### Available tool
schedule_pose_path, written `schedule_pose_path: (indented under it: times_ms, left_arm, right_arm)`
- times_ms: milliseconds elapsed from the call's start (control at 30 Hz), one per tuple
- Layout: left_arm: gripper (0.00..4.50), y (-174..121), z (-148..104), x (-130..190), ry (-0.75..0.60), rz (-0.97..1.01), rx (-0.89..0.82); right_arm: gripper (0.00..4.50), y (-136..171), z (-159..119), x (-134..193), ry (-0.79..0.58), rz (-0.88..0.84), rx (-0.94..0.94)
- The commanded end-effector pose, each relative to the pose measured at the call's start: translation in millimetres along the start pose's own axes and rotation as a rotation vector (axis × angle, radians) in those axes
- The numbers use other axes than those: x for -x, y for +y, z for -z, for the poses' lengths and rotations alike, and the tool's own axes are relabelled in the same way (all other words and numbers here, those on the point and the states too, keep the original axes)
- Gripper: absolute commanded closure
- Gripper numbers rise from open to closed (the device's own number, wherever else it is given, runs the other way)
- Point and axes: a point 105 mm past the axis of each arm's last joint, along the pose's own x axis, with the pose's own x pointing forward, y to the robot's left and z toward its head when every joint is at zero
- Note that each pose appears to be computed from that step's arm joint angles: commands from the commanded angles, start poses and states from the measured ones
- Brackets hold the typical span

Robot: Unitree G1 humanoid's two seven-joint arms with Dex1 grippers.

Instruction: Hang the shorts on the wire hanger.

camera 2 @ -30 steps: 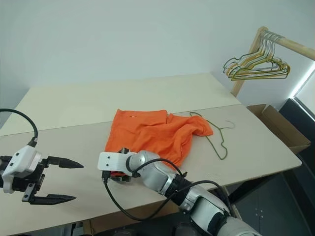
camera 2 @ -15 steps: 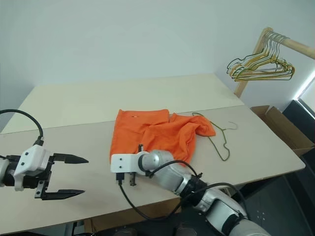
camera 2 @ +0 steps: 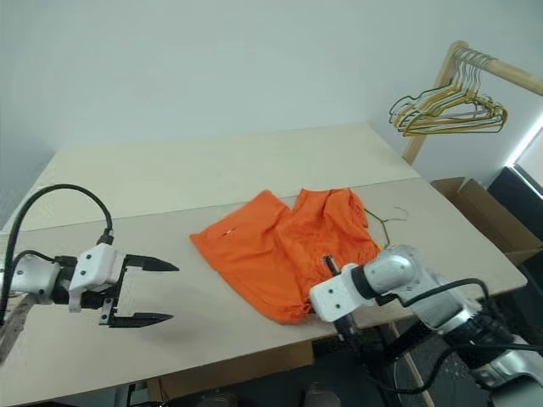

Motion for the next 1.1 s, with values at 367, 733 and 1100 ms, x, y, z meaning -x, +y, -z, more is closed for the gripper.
schedule_pose_path:
  times_ms: [367, 733, 1100]
  left_arm:
    - [0.0, 54, 58, -56, 0.323, 0.031, -0.506]
    - [1.63, 96, 62, -96, 0.326, -0.12, -0.61]
    - [4.48, 120, 63, -79, 0.363, -0.246, -0.609]
  right_arm:
    - [4.48, -14, -39, 32, -0.123, 0.149, -0.001]
    - [4.5, -16, -47, 42, -0.136, 0.203, -0.043]
    - [4.5, -25, -36, 42, -0.099, 0.306, -0.078]
